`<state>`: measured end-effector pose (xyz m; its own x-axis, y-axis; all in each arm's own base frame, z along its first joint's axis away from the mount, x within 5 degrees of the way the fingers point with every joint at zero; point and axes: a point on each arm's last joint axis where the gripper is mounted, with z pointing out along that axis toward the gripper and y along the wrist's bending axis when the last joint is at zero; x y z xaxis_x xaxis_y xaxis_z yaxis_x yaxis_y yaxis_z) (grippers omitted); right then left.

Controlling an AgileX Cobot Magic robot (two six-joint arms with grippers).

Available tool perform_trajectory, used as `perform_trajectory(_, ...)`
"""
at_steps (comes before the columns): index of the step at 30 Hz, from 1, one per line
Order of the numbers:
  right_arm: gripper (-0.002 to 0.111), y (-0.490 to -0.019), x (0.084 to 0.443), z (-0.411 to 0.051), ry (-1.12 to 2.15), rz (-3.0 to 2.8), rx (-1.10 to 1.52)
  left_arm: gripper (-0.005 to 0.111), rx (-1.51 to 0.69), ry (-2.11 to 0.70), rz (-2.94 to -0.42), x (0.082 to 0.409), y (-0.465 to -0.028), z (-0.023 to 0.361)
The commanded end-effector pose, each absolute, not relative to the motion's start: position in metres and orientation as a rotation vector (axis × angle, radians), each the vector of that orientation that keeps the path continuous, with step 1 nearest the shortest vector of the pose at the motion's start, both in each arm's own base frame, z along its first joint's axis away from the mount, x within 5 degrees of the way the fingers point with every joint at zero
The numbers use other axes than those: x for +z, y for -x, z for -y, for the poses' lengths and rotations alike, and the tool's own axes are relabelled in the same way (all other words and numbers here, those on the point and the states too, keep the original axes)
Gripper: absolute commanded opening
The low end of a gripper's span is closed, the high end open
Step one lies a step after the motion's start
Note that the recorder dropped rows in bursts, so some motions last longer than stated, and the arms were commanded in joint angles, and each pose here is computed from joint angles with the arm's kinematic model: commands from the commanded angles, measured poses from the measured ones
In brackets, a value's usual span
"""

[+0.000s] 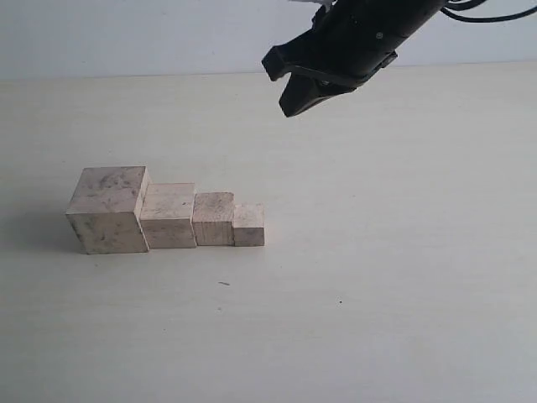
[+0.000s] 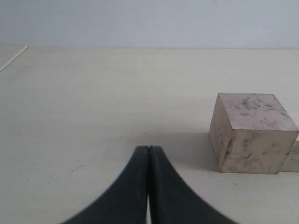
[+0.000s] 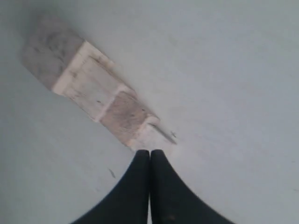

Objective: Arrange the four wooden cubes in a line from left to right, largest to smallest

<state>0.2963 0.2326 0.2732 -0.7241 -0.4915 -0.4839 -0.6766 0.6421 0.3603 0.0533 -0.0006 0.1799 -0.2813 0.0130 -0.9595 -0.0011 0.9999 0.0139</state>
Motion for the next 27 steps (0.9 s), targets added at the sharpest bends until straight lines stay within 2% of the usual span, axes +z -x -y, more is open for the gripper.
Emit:
perform_trajectory(1, 0.000, -0.270, 0.279, -0.216, 0.641, -2.430, 0.863, 0.000, 0.016, 0.000, -1.839, 0.181, -0.053, 0.000)
perform_trajectory(6, 0.000, -0.234, 0.267, -0.180, 0.455, -2.362, 0.774, 0.000, 0.016, 0.000, -1.839, 0.181, -0.053, 0.000)
perform_trajectory(11, 0.000, -0.208, 0.278, -0.163, 0.405, -2.329, 0.807, 0.000, 0.016, 0.000, -1.839, 0.181, -0.053, 0.000)
perform_trajectory(16, 0.000, -0.204, 0.290, -0.159, 0.389, -2.263, 0.808, 0.000, 0.016, 0.000, -1.839, 0.181, -0.053, 0.000)
perform_trajectory(21, 0.000, -0.196, 0.314, -0.146, 0.479, -2.097, 0.683, 0.000, 0.016, 0.000, -1.839, 0.181, -0.053, 0.000)
perform_trajectory(27, 0.000, -0.197, 0.319, -0.143, 0.474, -2.053, 0.657, 0.000, 0.016, 0.000, -1.839, 0.181, -0.053, 0.000)
